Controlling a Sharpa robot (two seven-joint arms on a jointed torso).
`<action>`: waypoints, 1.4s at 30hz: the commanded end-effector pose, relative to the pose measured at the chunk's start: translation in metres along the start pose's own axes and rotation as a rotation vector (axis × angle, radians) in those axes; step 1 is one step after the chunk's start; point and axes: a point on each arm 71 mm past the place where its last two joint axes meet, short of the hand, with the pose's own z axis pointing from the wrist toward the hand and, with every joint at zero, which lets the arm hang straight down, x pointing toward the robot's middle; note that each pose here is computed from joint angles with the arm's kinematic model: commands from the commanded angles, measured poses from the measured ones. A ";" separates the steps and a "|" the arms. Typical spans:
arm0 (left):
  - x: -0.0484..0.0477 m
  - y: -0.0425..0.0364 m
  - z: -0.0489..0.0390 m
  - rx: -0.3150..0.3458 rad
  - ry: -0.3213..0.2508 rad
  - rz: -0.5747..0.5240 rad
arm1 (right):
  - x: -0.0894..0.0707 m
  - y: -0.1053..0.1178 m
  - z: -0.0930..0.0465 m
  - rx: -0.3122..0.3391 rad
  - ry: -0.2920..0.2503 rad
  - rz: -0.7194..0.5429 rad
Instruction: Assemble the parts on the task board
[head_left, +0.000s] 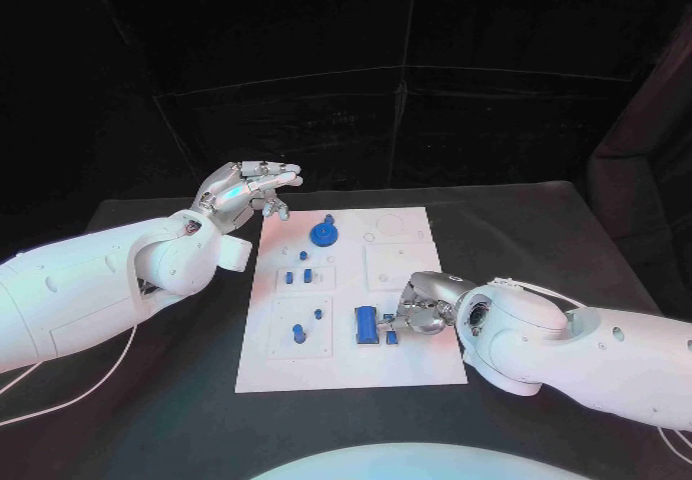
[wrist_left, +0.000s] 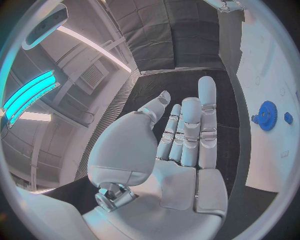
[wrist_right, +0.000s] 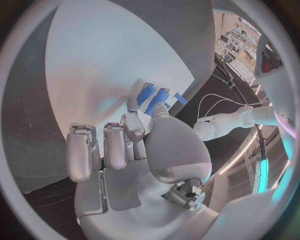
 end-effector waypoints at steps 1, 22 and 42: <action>0.0014 -0.0011 0.0006 0.004 0.013 -0.006 | -0.003 -0.001 -0.001 -0.005 -0.031 -0.018; 0.0003 -0.0006 0.0002 -0.001 0.011 -0.005 | -0.001 -0.010 -0.012 -0.103 0.065 -0.051; 0.0000 -0.0006 -0.0001 -0.002 0.011 -0.005 | -0.001 -0.016 -0.002 -0.042 0.052 -0.067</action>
